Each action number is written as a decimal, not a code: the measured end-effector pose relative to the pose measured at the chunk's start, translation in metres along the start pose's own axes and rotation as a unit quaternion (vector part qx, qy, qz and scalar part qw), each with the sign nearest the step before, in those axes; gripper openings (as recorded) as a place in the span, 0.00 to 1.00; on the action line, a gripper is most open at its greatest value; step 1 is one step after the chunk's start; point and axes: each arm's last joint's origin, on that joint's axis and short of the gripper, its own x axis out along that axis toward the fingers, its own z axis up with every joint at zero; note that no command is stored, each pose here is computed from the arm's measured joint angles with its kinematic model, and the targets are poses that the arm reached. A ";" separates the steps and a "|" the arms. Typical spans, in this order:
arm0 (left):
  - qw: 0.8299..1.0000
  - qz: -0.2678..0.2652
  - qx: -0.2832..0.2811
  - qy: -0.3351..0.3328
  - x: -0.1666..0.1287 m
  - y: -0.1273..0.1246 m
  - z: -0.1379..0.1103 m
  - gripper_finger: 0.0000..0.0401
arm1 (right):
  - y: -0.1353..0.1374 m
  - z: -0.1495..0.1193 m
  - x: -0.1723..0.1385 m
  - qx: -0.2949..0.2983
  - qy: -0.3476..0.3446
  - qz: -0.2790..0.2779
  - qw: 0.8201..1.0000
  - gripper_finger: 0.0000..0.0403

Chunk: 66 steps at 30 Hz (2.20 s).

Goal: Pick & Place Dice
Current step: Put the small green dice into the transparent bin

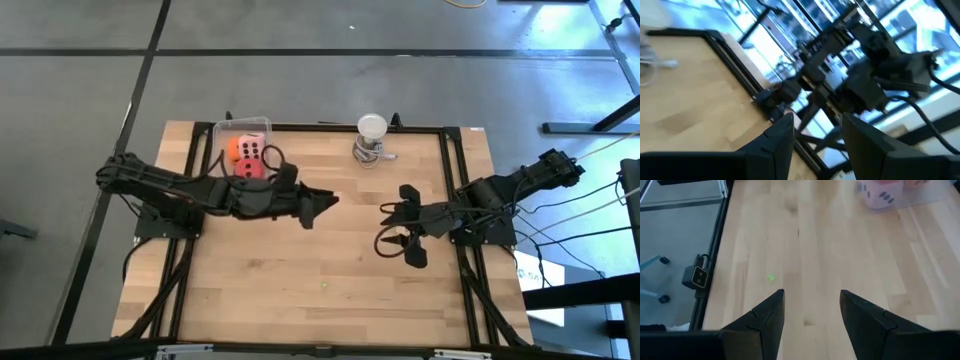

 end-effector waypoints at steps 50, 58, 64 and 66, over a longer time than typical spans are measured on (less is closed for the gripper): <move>0.868 0.089 0.332 0.358 0.024 0.059 -0.088 0.39 | 0.020 -0.013 0.019 0.148 -0.002 -0.093 0.985 0.47; 0.888 0.128 0.281 0.342 0.020 0.060 -0.080 0.39 | 0.020 -0.013 0.019 0.137 0.001 -0.092 0.986 0.47; 0.912 0.136 0.270 0.277 -0.004 0.048 -0.047 0.39 | 0.023 -0.009 0.022 0.108 -0.013 -0.080 0.991 0.47; 0.914 0.145 0.277 0.258 -0.020 0.043 -0.036 0.39 | 0.026 -0.006 0.027 0.084 -0.025 -0.076 0.993 0.47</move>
